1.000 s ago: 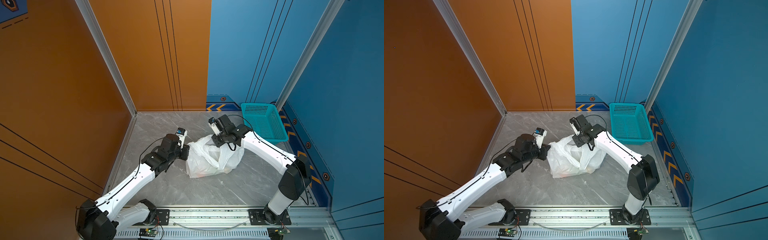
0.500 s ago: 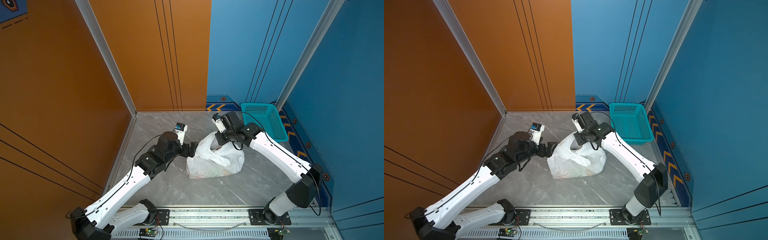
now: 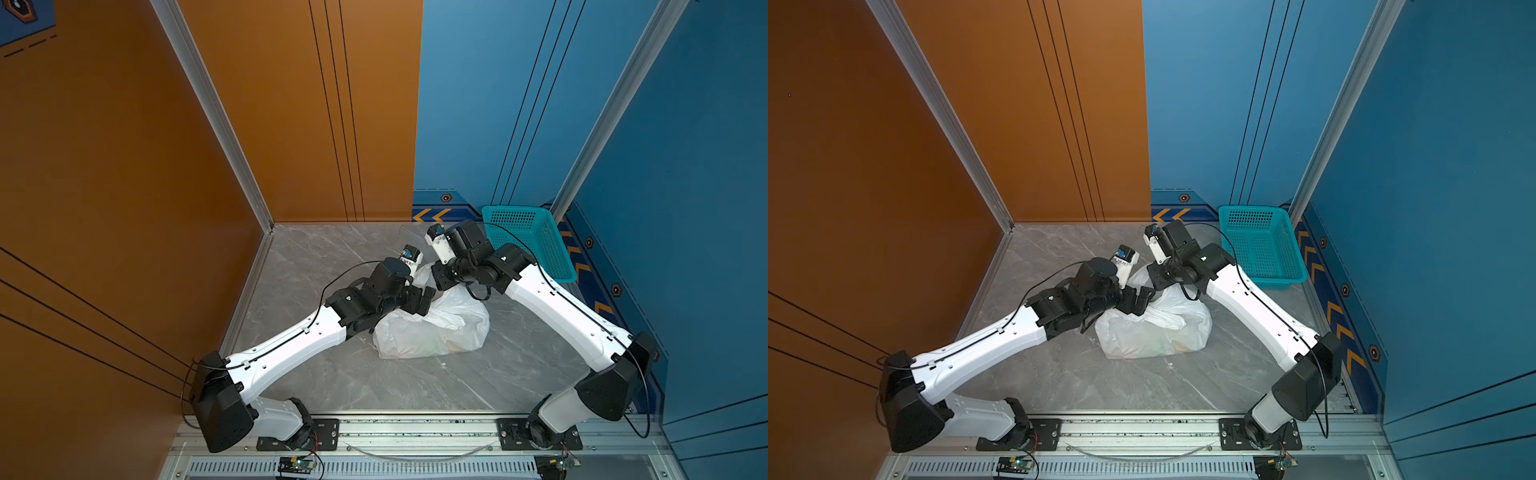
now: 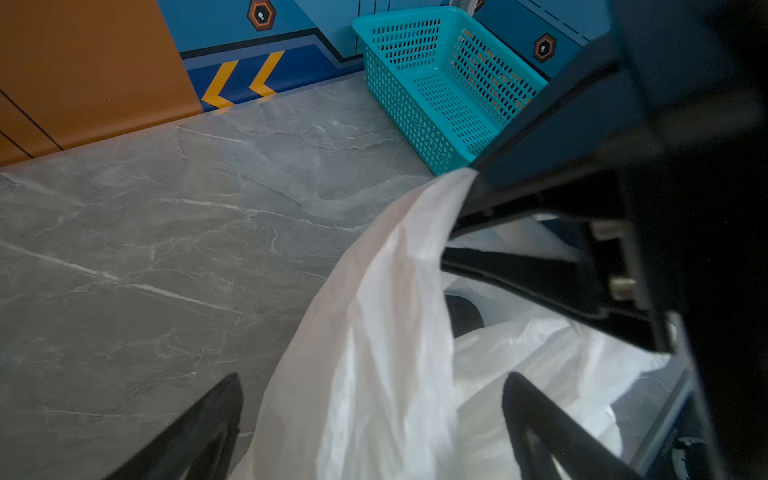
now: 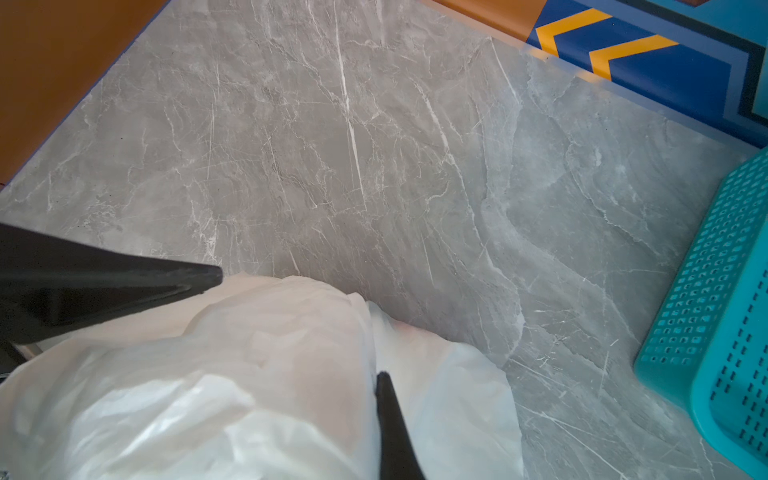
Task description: Untie the knot of the plastic bag and take out the fruit
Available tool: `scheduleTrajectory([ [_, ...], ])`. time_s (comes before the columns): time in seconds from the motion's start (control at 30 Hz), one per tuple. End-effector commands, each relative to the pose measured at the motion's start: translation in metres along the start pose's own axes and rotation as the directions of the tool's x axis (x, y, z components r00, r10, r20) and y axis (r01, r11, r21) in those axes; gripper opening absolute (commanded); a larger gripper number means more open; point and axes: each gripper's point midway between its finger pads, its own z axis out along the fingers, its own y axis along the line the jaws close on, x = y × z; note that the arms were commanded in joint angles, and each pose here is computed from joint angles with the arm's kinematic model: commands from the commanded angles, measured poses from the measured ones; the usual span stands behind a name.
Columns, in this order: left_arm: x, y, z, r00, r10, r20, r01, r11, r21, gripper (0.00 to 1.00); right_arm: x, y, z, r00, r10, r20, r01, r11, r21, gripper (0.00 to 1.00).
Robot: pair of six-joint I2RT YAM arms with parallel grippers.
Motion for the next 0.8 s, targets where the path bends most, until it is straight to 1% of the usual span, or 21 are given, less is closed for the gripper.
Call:
scheduleTrajectory([
  [0.0, -0.007, 0.039, -0.010, 0.999, -0.009, 0.035, 0.017, 0.971, -0.239, 0.98, -0.008, 0.005, -0.034, 0.997, 0.035, 0.064, -0.032, 0.999, -0.041, 0.00],
  [0.07, -0.001, 0.062, -0.013, 1.000, 0.008, 0.012, -0.003, 0.933, -0.359, 0.98, -0.009, 0.007, -0.043, 0.996, 0.043, 0.077, -0.038, 0.997, -0.061, 0.00],
  [0.13, 0.007, 0.081, -0.017, 0.999, 0.020, -0.028, -0.030, 0.894, -0.446, 0.98, -0.007, 0.006, -0.051, 0.996, 0.045, 0.082, -0.040, 0.997, -0.062, 0.00],
  [0.17, 0.011, 0.090, -0.019, 0.998, 0.020, -0.051, -0.042, 0.878, -0.476, 0.98, -0.006, 0.004, -0.056, 0.996, 0.046, 0.083, -0.041, 0.997, -0.058, 0.00],
  [0.23, 0.017, 0.103, -0.027, 0.997, 0.014, -0.080, -0.053, 0.862, -0.505, 1.00, -0.001, -0.002, -0.064, 0.996, 0.051, 0.079, -0.047, 0.998, -0.049, 0.00],
  [0.27, 0.020, 0.108, -0.032, 0.996, 0.009, -0.090, -0.055, 0.855, -0.516, 0.98, 0.002, -0.005, -0.069, 0.995, 0.055, 0.081, -0.051, 0.998, -0.043, 0.00],
  [0.37, 0.030, 0.125, -0.047, 0.993, -0.003, -0.115, -0.061, 0.837, -0.544, 0.89, 0.011, -0.013, -0.076, 0.994, 0.073, 0.080, -0.069, 0.997, -0.045, 0.00],
  [0.43, 0.038, 0.138, -0.054, 0.992, -0.021, -0.126, -0.053, 0.827, -0.560, 0.78, 0.018, -0.016, -0.075, 0.995, 0.077, 0.069, -0.073, 0.996, -0.048, 0.00],
  [0.57, 0.042, 0.148, -0.062, 0.992, -0.054, -0.118, -0.019, 0.837, -0.546, 0.54, 0.031, -0.013, -0.065, 0.997, 0.069, 0.025, -0.067, 0.995, -0.071, 0.00],
  [0.63, 0.035, 0.146, -0.064, 0.993, -0.042, -0.110, -0.024, 0.845, -0.535, 0.46, 0.032, -0.011, -0.062, 0.998, 0.062, 0.015, -0.060, 0.995, -0.081, 0.00],
  [0.67, 0.033, 0.143, -0.064, 0.993, -0.039, -0.108, -0.024, 0.853, -0.522, 0.43, 0.032, -0.010, -0.061, 0.998, 0.058, 0.015, -0.056, 0.995, -0.084, 0.00],
  [0.73, 0.027, 0.136, -0.063, 0.994, -0.032, -0.100, -0.022, 0.868, -0.496, 0.43, 0.029, -0.010, -0.061, 0.999, 0.051, 0.018, -0.049, 0.995, -0.089, 0.00],
  [0.77, 0.024, 0.130, -0.061, 0.995, -0.023, -0.098, -0.027, 0.879, -0.476, 0.46, 0.027, -0.008, -0.061, 0.999, 0.046, 0.020, -0.044, 0.994, -0.096, 0.00],
])
